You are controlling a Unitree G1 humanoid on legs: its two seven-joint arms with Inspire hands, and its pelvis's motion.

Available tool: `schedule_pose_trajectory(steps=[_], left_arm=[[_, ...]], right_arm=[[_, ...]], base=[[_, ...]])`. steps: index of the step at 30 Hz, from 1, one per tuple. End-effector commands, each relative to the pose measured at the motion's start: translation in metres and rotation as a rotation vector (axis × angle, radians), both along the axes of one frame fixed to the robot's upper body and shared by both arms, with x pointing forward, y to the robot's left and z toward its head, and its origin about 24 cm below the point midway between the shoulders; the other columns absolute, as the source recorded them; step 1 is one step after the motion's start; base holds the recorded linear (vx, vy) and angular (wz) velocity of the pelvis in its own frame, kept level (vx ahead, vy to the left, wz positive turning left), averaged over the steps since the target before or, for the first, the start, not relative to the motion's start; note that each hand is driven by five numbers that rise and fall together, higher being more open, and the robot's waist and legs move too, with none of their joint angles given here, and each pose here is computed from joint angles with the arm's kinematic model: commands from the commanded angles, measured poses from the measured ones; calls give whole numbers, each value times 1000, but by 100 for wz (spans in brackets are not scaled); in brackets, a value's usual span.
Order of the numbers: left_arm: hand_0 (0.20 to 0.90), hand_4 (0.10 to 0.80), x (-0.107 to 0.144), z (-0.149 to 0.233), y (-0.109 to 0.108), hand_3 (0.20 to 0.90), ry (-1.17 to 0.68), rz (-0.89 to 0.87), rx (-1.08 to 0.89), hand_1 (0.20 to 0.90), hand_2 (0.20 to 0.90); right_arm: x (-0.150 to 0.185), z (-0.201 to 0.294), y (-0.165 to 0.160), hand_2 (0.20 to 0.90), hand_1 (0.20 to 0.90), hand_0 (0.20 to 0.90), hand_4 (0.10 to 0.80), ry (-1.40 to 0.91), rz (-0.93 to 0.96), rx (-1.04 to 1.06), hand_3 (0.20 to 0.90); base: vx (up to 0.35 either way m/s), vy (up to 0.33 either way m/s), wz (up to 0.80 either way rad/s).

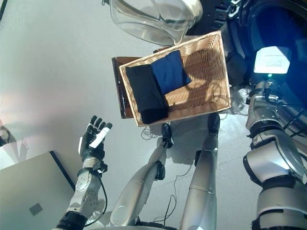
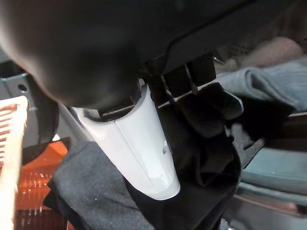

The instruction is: Pick up the clothes and place them into the washing machine

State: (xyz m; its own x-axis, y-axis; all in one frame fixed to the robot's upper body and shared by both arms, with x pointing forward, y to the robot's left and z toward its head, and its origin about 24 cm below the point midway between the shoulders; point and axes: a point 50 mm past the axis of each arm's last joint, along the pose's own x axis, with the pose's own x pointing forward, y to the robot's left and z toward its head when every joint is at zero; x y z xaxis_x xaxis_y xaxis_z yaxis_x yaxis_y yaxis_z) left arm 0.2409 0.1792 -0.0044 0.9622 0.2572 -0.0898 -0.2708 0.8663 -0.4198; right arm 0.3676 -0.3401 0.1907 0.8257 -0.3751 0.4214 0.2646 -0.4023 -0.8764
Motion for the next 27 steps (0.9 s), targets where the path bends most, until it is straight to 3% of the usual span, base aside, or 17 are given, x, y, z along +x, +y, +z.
schedule_pose_trajectory(steps=[1, 4, 12, 13, 15, 16, 20, 27], left_arm=[[900, 800, -11, 16, 33, 900, -100, 110, 35, 900, 900], [900, 800, -11, 15, 34, 900, -95, 111, 33, 900, 900], [900, 800, -14, 5, 38, 900, -49, 146, 15, 900, 900], [900, 800, -16, 2, 40, 900, -31, 155, 14, 900, 900], [900, 800, -17, 2, 40, 900, -29, 157, 15, 900, 900], [900, 800, -19, 1, 43, 900, -17, 157, 22, 900, 900], [900, 800, -22, -2, 40, 900, 2, 143, 8, 900, 900], [900, 800, -24, -7, 33, 900, 23, 116, -21, 900, 900]], right_arm=[[-11, 44, -21, 200, 200, 200, 300, -156, -53, -23, 200], [-11, 46, -20, 200, 200, 200, 300, -209, -26, 44, 200], [-17, 52, -21, 200, 200, 200, 300, -551, 89, 480, 200], [-19, 55, -23, 200, 200, 200, 300, -716, 123, 699, 200], [-19, 54, -23, 200, 200, 200, 300, -732, 135, 743, 200], [-22, 58, -27, 200, 200, 200, 300, -901, 165, 943, 200], [-24, 63, -27, 200, 200, 200, 300, -1165, 305, 1303, 200], [-34, 76, -37, 200, 200, 200, 300, -1476, 424, 1574, 200]], base=[[2, -6, -3], [21, 0, -4], [38, -9, -3], [54, -14, -2], [36, -19, -4], [31, -21, -5], [42, -11, -1], [41, 3, 1]])
